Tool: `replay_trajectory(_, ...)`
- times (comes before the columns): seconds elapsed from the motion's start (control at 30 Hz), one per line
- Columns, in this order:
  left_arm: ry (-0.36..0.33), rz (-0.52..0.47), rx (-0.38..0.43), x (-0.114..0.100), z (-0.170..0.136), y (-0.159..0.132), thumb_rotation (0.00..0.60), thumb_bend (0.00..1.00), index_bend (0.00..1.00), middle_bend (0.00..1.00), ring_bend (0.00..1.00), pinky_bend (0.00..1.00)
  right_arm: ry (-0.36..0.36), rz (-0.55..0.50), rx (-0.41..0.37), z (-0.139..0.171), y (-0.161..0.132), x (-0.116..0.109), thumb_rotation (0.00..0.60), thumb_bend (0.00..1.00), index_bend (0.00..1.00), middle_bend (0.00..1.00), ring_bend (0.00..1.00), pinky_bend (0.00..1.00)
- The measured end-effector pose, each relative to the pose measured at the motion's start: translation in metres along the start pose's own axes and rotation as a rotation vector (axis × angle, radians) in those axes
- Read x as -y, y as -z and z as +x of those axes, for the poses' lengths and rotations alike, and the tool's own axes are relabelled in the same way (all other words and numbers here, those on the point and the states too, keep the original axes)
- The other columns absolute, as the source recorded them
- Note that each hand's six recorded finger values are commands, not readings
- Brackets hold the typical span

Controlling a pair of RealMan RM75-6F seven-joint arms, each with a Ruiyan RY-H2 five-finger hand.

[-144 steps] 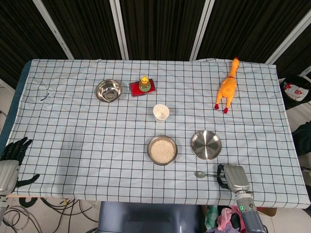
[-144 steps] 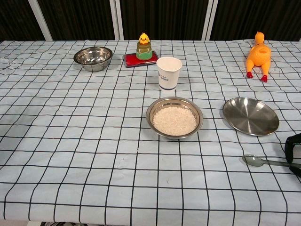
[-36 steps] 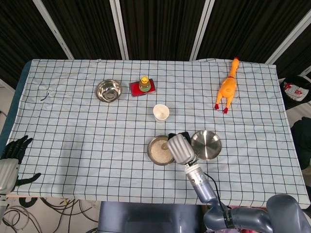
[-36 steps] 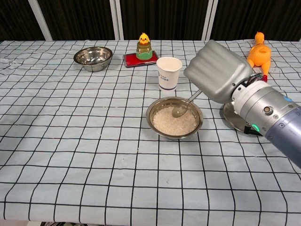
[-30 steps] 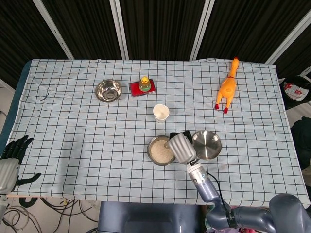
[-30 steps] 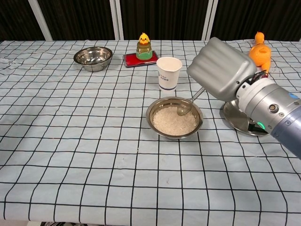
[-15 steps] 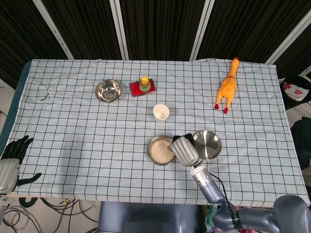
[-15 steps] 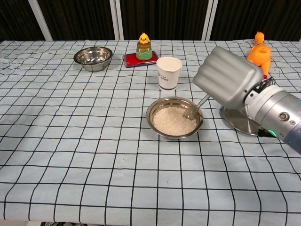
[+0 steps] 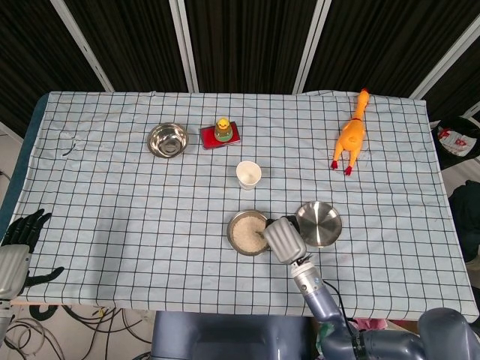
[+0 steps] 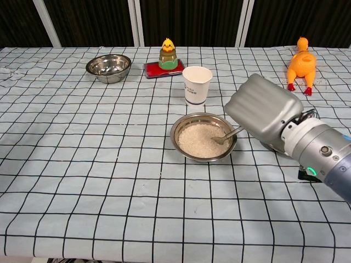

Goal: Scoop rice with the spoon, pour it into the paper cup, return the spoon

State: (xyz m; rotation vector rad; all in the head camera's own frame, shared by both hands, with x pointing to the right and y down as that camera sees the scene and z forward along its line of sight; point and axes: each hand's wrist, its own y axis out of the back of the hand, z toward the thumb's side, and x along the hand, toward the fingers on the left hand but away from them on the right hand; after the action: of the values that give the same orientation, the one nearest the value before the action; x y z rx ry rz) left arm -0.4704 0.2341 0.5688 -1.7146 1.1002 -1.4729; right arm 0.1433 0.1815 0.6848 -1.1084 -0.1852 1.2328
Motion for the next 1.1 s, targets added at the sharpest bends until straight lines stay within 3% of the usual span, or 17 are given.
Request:
replay_trajectory(0.13,0.002,-0.002,-0.001,0.000,0.000,0.000,0.600,0.01,0.00,0.00,0.00,0.00,-0.065,-0.105,0.053,0.001,0.003,0.003,0.600,0.51,0.67,1.00,1.00,1.00)
replay_trajectory(0.4,0.002,-0.003,-0.001,0.001,0.000,0.000,0.600,0.01,0.00,0.00,0.00,0.00,-0.121,-0.219,0.110,0.001,0.009,0.003,0.600,0.51,0.67,1.00,1.00,1.00)
replay_trajectory(1.1,-0.003,-0.002,0.002,0.000,0.000,-0.001,0.600,0.01,0.00,0.00,0.00,0.00,-0.203,-0.340,0.154,0.003,0.012,-0.002,0.600,0.51,0.67,1.00,1.00,1.00)
